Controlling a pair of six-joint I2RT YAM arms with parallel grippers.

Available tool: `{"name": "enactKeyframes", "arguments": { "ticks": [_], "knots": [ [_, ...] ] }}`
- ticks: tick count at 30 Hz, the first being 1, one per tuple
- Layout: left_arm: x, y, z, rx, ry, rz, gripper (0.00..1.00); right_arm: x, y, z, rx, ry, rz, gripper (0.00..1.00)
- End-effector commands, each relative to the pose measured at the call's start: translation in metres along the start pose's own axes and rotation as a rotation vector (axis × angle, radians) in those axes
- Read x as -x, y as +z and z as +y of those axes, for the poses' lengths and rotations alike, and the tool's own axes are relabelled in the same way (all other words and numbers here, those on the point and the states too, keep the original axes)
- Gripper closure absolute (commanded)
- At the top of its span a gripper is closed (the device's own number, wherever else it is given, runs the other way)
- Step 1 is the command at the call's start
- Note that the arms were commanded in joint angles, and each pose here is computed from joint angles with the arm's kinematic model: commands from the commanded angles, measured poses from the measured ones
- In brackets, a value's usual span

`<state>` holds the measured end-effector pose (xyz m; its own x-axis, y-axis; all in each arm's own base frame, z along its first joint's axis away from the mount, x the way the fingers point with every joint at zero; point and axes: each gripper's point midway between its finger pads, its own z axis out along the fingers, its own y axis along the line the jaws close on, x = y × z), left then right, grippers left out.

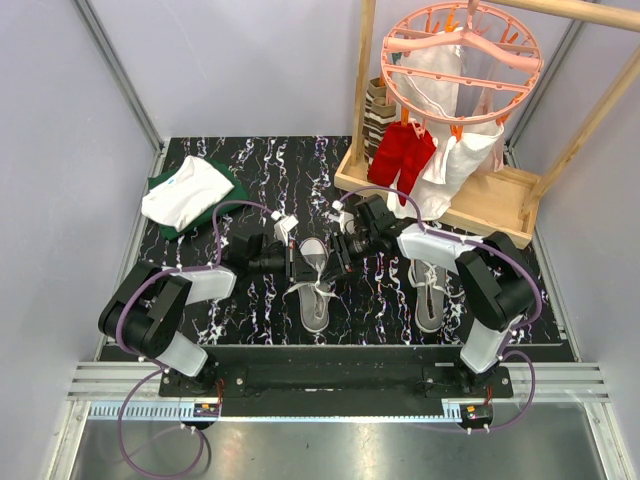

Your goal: Tie the shoes

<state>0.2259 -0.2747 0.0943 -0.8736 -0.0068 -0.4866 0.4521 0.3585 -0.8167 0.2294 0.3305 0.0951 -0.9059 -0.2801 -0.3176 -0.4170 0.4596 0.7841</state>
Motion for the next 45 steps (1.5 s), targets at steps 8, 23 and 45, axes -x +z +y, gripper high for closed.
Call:
{"name": "enactKeyframes", "arguments": {
  "ticks": [8,23,45],
  "knots": [
    [0.005,0.0,-0.008,-0.044,0.051,-0.003,1.0,0.02,0.002,0.013,0.059,-0.045,-0.034,0.78],
    [0.011,-0.02,-0.019,0.007,0.131,-0.058,0.76,0.017,-0.003,0.01,0.023,-0.066,-0.06,1.0],
    [0.039,-0.047,-0.005,0.245,0.183,-0.122,0.41,0.016,-0.002,0.014,-0.011,-0.105,-0.066,1.0]
  ]
}}
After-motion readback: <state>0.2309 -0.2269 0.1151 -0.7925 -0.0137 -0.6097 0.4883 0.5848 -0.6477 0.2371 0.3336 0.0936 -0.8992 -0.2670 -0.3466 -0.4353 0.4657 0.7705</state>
